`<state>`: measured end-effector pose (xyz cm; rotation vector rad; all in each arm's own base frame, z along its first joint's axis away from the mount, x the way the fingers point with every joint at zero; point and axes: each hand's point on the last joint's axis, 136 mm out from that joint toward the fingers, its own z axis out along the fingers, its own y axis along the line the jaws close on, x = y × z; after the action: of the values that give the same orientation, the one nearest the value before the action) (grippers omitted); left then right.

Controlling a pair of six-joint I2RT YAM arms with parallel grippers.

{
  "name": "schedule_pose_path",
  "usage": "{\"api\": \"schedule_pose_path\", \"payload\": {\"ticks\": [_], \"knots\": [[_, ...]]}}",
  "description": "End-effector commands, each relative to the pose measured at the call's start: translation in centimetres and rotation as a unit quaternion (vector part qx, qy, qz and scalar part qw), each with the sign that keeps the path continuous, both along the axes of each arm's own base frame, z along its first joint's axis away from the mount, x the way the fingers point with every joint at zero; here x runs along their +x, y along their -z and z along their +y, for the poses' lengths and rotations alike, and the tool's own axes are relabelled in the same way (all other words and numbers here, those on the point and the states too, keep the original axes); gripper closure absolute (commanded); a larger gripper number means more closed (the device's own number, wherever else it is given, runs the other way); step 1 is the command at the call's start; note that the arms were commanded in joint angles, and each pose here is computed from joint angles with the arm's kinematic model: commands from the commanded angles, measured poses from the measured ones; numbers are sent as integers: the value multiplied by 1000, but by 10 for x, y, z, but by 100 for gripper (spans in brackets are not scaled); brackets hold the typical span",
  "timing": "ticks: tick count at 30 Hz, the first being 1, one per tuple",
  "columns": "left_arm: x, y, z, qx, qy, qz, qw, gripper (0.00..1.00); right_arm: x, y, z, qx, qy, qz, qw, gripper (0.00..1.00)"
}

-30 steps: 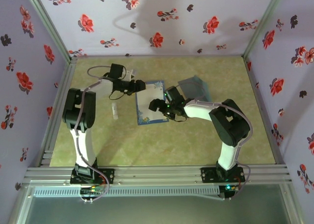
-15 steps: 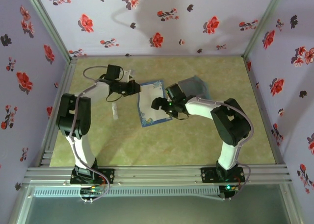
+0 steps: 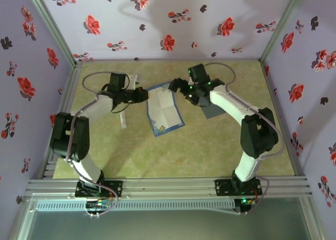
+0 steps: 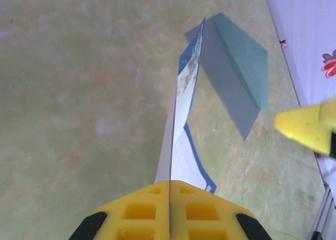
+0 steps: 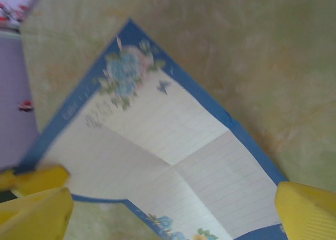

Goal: Place the letter into the envelope and seal it

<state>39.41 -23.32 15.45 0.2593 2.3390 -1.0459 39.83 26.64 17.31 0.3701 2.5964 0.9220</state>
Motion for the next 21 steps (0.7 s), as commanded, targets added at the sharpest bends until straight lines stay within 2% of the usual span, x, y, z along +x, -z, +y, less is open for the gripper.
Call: {"api": "schedule_pose_path", "payload": {"ticks": [1, 8, 17, 21], "knots": [[-3, -34, -10, 20, 8, -122, 992, 95, -6, -21, -5, 4, 0, 42, 999, 1], [-15, -36, -15, 72, 17, -208, 975, 95, 6, -49, 7, 16, -9, 53, 998, 1], [-28, -32, -29, 153, 44, -265, 951, 95, 9, -30, 12, -18, -27, 110, 993, 3], [-35, -29, -39, 207, 69, -294, 931, 94, 9, -20, 15, -27, -31, 133, 990, 5]]}}
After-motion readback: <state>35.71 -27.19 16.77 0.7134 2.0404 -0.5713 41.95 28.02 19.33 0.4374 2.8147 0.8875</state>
